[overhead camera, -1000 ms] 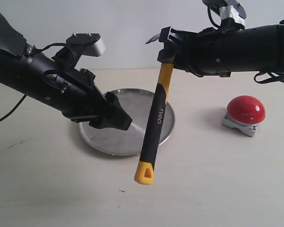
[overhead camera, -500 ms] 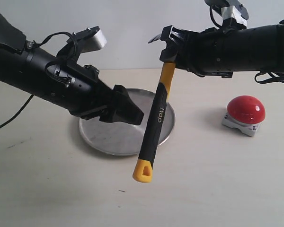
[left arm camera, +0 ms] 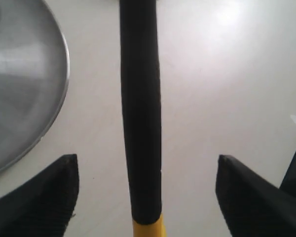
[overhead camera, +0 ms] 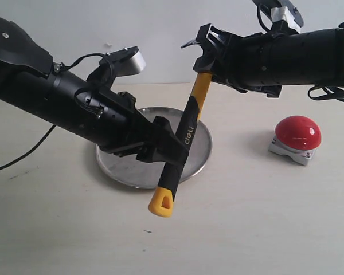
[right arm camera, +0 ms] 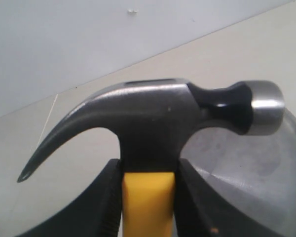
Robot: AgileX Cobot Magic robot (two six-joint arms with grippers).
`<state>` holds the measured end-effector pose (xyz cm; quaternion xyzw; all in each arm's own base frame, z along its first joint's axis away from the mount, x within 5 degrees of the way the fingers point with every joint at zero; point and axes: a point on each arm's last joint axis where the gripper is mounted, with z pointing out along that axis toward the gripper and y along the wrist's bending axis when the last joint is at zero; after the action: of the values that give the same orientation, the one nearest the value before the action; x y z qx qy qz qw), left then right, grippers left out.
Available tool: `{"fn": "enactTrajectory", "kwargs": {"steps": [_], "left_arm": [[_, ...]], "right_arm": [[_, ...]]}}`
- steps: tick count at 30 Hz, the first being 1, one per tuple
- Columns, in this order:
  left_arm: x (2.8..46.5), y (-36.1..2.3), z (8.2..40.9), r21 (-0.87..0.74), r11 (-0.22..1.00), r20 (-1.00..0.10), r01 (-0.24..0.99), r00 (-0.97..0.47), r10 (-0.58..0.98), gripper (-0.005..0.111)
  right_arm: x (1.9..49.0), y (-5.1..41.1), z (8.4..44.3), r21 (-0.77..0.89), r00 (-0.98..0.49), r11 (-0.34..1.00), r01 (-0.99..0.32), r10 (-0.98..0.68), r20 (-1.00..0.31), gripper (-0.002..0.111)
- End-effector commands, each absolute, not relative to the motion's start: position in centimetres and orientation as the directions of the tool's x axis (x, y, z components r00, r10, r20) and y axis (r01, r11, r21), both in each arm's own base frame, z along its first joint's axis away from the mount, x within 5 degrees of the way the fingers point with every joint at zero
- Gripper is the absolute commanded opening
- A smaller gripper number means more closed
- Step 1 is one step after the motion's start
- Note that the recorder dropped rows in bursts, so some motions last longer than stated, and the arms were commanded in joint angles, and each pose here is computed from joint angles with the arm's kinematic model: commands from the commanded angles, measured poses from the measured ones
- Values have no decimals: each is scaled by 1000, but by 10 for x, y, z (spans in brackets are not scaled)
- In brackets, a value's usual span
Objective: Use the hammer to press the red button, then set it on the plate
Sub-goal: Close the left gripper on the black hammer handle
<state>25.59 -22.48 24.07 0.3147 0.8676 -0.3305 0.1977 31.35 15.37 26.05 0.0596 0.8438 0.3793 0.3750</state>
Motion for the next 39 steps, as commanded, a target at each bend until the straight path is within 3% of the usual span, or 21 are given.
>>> {"fn": "enactTrajectory", "kwargs": {"steps": [1,23,31,39], "left_arm": [[259,-229,242,-419,598,-587,683,-706,396,74],[263,-230,241,-336,583,-638,740,-634,436,74],[258,-248,222,-264,522,-647,811,-551,528,74],[261,-252,206,-276,518,-624,810,-561,544,74]], "right_arm": [[314,155,271,708,-700,679,-192,411,-584,0],[317,150,270,694,-677,706,-142,442,-588,0],[317,150,269,693,-675,708,-140,443,-589,0],[318,149,269,686,-671,714,-137,443,-595,0]]}}
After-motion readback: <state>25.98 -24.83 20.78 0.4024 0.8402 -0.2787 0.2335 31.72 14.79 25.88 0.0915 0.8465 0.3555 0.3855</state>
